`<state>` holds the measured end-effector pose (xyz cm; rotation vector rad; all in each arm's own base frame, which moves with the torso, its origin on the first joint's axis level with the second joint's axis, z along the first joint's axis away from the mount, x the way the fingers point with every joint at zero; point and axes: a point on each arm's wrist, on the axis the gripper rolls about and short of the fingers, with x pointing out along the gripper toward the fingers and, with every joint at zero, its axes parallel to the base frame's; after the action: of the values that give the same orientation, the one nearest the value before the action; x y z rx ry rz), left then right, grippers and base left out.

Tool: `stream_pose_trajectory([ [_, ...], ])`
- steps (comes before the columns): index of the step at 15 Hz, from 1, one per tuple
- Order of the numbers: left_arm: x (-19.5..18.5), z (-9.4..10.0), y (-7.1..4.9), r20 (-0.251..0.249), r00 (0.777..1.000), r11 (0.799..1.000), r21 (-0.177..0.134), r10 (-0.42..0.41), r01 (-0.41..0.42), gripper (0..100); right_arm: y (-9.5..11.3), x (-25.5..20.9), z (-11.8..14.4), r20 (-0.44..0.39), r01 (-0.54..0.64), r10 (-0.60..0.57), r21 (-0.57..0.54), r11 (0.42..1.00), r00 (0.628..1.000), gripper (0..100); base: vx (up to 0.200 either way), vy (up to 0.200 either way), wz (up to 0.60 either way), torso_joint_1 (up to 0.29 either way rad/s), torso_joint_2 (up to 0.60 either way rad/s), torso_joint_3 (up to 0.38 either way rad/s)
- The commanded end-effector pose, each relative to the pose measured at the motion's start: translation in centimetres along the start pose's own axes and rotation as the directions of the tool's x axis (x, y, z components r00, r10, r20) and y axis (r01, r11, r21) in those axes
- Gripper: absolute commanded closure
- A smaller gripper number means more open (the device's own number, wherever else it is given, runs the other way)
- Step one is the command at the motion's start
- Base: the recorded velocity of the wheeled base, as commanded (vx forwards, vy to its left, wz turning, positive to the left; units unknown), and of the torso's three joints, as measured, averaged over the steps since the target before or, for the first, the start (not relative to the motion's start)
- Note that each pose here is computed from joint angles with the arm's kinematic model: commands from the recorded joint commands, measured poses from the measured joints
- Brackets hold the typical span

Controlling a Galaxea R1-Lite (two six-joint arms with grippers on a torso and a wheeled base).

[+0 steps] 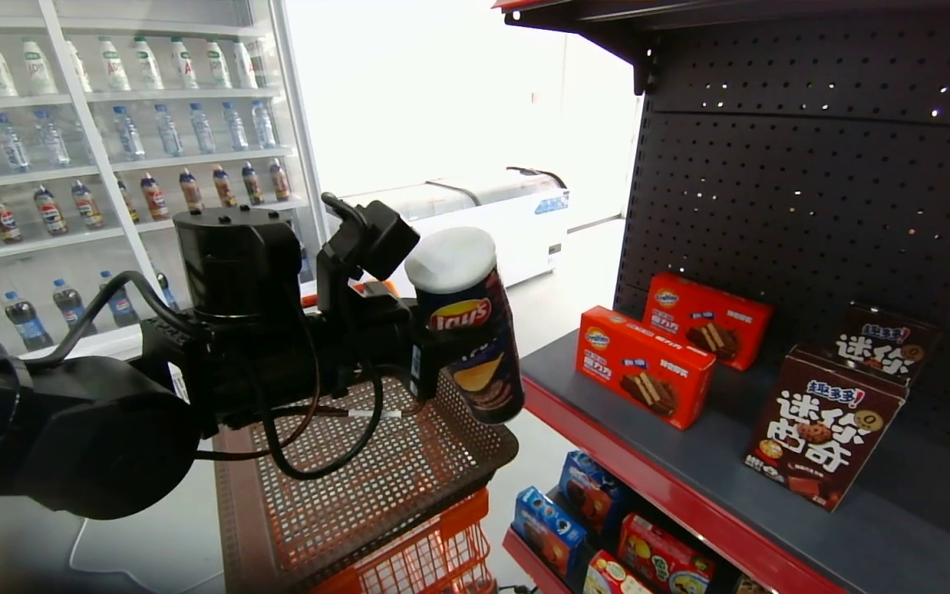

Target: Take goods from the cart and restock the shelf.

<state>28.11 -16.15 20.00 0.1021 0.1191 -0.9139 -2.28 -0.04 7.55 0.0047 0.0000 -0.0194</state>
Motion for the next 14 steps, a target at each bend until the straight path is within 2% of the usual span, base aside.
stream_pose_trajectory([
  [1, -1.5, 0.2, -0.8, -0.023, 0.999, 1.000, -0.012, -0.027, 0.027, 100, 0.0, 0.0, 0.0, 0.000, 0.001, -0.001, 0.000, 1.000, 1.000, 0, 0.000, 0.000, 0.00, 0.000, 0.00, 0.000],
  [2, -1.9, 0.4, -1.0, -0.043, 0.998, 0.999, -0.020, -0.039, 0.038, 100, 0.0, 0.0, 0.0, 0.000, 0.001, -0.001, 0.000, 1.000, 1.000, 0, 0.000, 0.000, 0.00, 0.000, 0.00, 0.000],
  [3, -3.1, 0.8, -1.7, -0.084, 0.995, 0.998, -0.039, -0.052, 0.049, 100, 0.0, 0.0, 0.0, 0.000, -0.001, 0.001, 0.000, 1.000, 1.000, 0, 0.000, 0.000, 0.00, 0.000, 0.00, 0.000],
  [7, -3.5, 2.6, -2.1, -0.073, 0.995, 0.997, -0.034, -0.067, 0.064, 100, 0.0, 0.0, 0.0, 0.000, 0.001, -0.001, 0.000, 1.000, 1.000, 0, 0.000, 0.000, 0.00, 0.000, 0.00, 0.000],
  [9, -5.6, 3.1, -3.6, -0.130, 0.980, 0.988, -0.072, -0.148, 0.140, 100, 0.0, 0.0, 0.0, 0.000, 0.001, -0.001, 0.000, 1.000, 1.000, 0, 0.000, 0.000, 0.00, 0.000, 0.00, 0.000],
  [12, -7.1, 3.9, -5.3, -0.139, 0.967, 0.976, -0.076, -0.212, 0.203, 100, 0.0, 0.0, 0.0, 0.000, 0.001, -0.001, 0.000, 1.000, 1.000, 0, 0.000, 0.000, 0.00, 0.000, 0.00, 0.000],
  [14, -7.3, 4.0, -5.7, -0.140, 0.963, 0.972, -0.075, -0.230, 0.221, 100, 0.0, 0.0, 0.0, 0.000, 0.001, -0.001, 0.000, 1.000, 1.000, 0, 0.000, 0.000, 0.00, 0.000, 0.00, 0.000],
])
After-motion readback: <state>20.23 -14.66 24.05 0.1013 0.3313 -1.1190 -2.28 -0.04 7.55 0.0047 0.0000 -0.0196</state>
